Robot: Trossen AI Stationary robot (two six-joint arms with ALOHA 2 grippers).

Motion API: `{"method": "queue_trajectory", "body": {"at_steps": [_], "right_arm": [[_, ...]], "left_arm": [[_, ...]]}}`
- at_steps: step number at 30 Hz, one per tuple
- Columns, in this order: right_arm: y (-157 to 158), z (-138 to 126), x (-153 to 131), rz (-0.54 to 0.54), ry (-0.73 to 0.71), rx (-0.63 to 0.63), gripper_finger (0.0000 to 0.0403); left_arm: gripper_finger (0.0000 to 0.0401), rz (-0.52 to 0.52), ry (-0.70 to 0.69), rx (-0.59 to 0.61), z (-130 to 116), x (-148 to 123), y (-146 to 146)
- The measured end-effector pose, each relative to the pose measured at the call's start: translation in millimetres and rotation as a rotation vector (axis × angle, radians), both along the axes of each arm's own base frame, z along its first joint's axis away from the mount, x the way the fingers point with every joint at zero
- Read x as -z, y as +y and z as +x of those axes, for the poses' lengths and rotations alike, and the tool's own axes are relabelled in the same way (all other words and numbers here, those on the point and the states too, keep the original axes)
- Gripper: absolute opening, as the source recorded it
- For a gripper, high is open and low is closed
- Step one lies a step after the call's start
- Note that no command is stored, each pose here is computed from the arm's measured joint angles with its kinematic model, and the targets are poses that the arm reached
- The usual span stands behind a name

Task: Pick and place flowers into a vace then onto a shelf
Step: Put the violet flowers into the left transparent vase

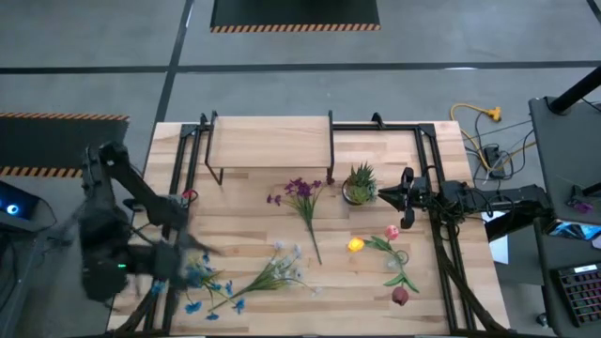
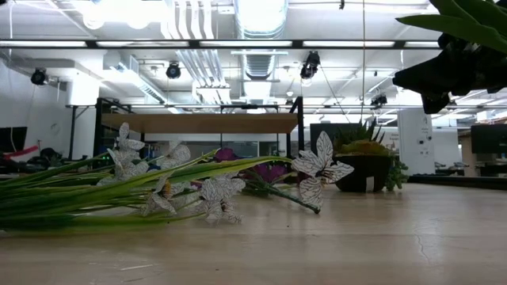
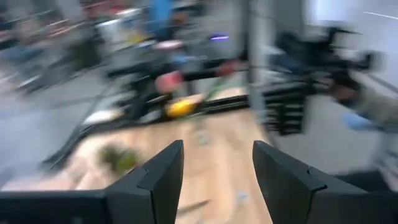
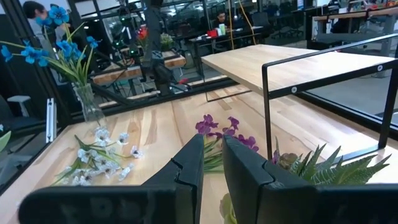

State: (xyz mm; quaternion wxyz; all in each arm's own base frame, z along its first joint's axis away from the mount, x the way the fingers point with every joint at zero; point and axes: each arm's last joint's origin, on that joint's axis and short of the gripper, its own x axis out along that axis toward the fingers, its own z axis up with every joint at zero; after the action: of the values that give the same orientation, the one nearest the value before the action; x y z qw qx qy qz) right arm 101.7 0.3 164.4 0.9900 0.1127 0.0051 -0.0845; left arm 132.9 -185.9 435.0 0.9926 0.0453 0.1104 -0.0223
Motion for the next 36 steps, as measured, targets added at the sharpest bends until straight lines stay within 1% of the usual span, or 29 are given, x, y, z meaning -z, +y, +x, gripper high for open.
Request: {"method": "queue_trajectory", "body": {"at_steps": [2, 3, 4, 6, 8, 10, 12, 16, 18, 20, 21, 24, 28, 33, 36], "right_arm": [[0.0, 0.0, 0.0, 0.0, 0.0, 0.0, 0.0052], [0.0, 0.0, 0.0, 0.0, 0.0, 0.0, 0.0052], [0.0, 0.0, 0.0, 0.0, 0.0, 0.0, 0.0052], [0.0, 0.0, 0.0, 0.0, 0.0, 0.0, 0.0052], [0.0, 0.0, 0.0, 0.0, 0.0, 0.0, 0.0052], [0.0, 0.0, 0.0, 0.0, 0.0, -0.001, 0.0052], [0.0, 0.0, 0.0, -0.002, 0.0, 0.0, 0.0052], [0.0, -0.1, -0.1, -0.003, -0.001, 0.0, 0.0052], [0.0, -0.1, -0.1, -0.003, -0.001, 0.001, 0.0052], [0.0, -0.1, -0.1, -0.003, -0.001, 0.001, 0.0052], [0.0, -0.1, -0.1, -0.004, -0.001, 0.0, 0.0052], [0.0, -0.1, -0.1, -0.007, 0.0, 0.0, 0.0052], [0.0, -0.1, -0.1, -0.011, 0.001, 0.0, 0.0052], [0.0, -0.1, -0.1, -0.025, 0.003, 0.0, 0.0052], [0.0, -0.1, -0.1, -0.025, 0.003, 0.0, 0.0052]], "left_arm": [[0.0175, 0.045, -0.033, 0.118, 17.9, -4.8, -5.3], [0.0175, 0.069, -0.054, 0.136, 25.0, -7.7, -2.9], [0.0175, 0.075, -0.076, 0.111, 31.6, -13.0, 3.2], [0.0175, 0.036, -0.115, 0.028, 43.2, -24.2, 18.9], [0.0175, -0.003, -0.122, -0.064, 58.9, -25.1, 34.2], [0.0175, -0.035, -0.129, -0.124, 79.1, -23.2, 48.3], [0.0175, -0.041, -0.11, -0.133, 98.0, -16.5, 58.7], [0.0175, -0.092, -0.115, -0.111, 136.7, -7.1, 78.8], [0.0175, -0.092, -0.093, -0.102, 154.6, 2.5, 84.3], [0.0175, -0.08, -0.052, -0.144, 171.7, 15.2, 92.6], [0.0175, -0.093, -0.032, -0.163, 179.0, 21.6, 95.5], [0.0175, -0.182, 0.01, -0.223, 197.0, 38.4, 100.7], [0.0175, -0.225, 0.082, -0.275, 216.0, 61.7, 104.0], [0.0175, -0.414, 0.138, -0.377, 228.7, 81.8, 108.6], [0.0175, -0.475, 0.194, -0.436, 235.3, 99.5, 109.1]]}}
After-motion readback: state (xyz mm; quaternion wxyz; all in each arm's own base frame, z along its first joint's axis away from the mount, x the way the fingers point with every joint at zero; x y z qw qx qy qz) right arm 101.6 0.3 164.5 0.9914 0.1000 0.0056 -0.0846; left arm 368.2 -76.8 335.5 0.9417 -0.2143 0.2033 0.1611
